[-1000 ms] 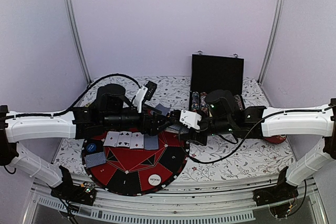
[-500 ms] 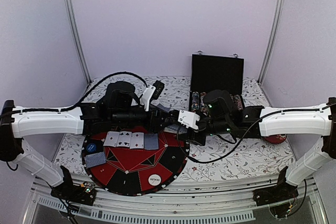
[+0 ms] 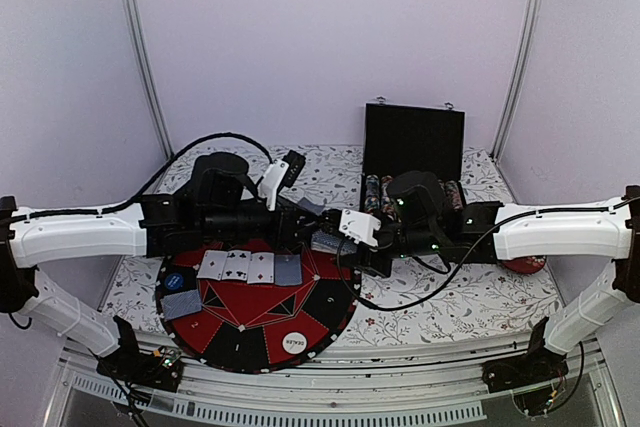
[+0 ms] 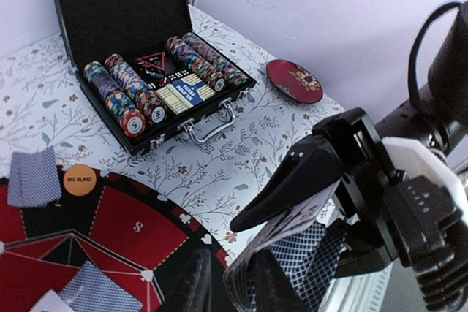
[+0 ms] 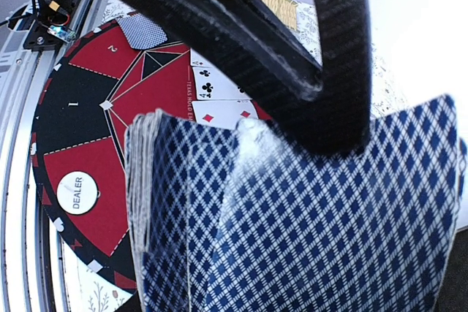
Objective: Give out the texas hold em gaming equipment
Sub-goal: Pass from the right arm to the left
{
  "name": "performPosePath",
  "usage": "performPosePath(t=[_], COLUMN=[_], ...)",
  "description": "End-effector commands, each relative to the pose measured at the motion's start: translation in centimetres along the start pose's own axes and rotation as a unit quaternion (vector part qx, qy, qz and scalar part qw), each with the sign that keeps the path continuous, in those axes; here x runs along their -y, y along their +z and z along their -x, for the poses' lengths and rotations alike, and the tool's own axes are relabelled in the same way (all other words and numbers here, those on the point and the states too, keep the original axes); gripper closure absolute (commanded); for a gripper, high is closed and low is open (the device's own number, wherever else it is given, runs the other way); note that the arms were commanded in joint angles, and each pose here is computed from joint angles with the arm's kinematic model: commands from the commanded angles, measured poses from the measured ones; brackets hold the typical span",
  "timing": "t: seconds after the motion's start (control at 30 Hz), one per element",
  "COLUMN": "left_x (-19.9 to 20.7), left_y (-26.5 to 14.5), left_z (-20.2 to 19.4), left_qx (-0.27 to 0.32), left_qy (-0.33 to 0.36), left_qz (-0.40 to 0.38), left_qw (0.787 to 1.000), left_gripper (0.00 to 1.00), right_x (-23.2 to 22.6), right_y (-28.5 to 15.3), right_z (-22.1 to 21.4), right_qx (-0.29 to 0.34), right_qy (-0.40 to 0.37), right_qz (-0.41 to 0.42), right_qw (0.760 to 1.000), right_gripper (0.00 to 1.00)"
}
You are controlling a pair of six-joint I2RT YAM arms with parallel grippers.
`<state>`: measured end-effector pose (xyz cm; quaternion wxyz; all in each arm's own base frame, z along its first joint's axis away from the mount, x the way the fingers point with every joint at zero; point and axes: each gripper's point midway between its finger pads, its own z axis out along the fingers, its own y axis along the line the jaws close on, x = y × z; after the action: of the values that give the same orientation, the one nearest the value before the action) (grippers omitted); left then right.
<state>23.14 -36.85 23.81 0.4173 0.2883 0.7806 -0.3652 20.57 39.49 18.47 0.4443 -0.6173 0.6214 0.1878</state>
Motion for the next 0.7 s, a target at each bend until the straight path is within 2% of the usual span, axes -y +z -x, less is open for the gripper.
performPosePath(t=[0.0,0.13,0.3,0.43,0.6,0.67], left_x=[-0.2,1.3,2.0,2.7,3.5,4.0], left_y=[-0.6,0.0,2.2,3.0,2.4,2.0], left_z=[0.4,0.6,-0.8,-1.0,-0.8,-0.8], left_qx=[0.005,0.011,-0.018,-0.03,-0.028,-0.025], left_qy=[0.009,0.012,0.005,-0.004,-0.009,-0.019], left_qz=[0.01,-0.034,-0.063,-0.087,-0.107,-0.122], left_qw=[1.0,0.999,0.998,0.996,0.994,0.992], left_gripper=[0.58,0.4,0.35,0.46,0.65,0.65], right_x=[0.1,0.0,-0.1,0.1,0.5,0.8], right_y=[-0.2,-0.2,-0.3,-0.6,-0.9,-1.1], right_z=[1.1,1.4,2.1,2.2,2.1,2.2], right_qx=[0.015,0.02,0.032,0.036,0.039,0.042], right_qy=[-0.007,-0.008,-0.015,-0.026,-0.038,-0.04], right_qz=[0.0,0.005,0.01,0.003,-0.014,-0.024], right_qw=[1.0,1.0,0.999,0.999,0.998,0.998], right_gripper=[0.5,0.5,0.5,0.5,0.5,0.5])
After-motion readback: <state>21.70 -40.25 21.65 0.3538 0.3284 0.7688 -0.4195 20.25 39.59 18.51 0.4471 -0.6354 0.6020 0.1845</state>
